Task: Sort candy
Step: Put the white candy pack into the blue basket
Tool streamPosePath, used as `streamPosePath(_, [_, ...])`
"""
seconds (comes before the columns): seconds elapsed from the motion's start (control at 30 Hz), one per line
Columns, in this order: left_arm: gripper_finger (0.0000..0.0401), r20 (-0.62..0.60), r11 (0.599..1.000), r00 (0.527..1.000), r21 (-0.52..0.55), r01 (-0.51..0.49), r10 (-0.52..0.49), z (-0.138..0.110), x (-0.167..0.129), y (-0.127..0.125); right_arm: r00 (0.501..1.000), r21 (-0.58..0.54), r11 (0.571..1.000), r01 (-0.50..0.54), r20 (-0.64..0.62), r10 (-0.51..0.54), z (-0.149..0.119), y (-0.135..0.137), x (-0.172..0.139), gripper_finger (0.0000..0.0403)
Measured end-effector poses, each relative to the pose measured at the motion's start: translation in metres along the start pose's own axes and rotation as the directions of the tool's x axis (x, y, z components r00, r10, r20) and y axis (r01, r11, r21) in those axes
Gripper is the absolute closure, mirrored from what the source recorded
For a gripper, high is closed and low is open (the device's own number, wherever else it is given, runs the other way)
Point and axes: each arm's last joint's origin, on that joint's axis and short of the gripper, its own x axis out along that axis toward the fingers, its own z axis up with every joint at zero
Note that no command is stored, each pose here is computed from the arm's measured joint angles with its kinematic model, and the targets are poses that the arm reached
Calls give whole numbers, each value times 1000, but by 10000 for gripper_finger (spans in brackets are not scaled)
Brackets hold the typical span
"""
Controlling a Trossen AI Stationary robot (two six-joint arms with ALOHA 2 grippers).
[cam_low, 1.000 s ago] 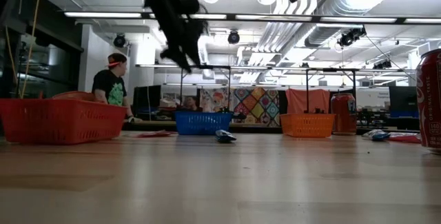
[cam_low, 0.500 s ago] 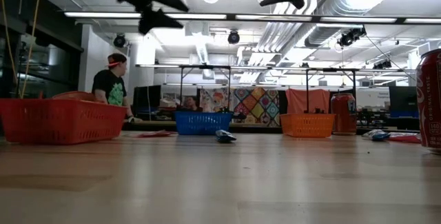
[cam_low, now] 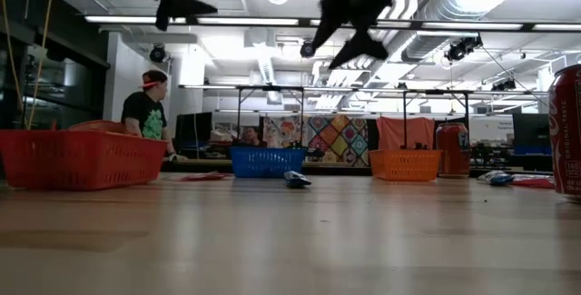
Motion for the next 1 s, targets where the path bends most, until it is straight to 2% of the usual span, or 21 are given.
streamPosePath(0.2, [176,110,998,994,68,-14,7,24,-17,0,979,32,993,114,-174,-106,-30,9,78,171])
streamPosePath(0.4, [176,147,993,988,105,-55,40,30,-25,5,948,106,963,249,-231,-220,-60,13,126,171])
streamPosePath(0.63, [176,113,983,988,142,-117,101,28,-25,13,949,170,949,264,-223,-224,-76,21,149,171])
streamPosePath(1.0, [176,123,979,983,137,-154,138,30,-26,19,946,203,933,297,-195,-259,-84,25,156,171])
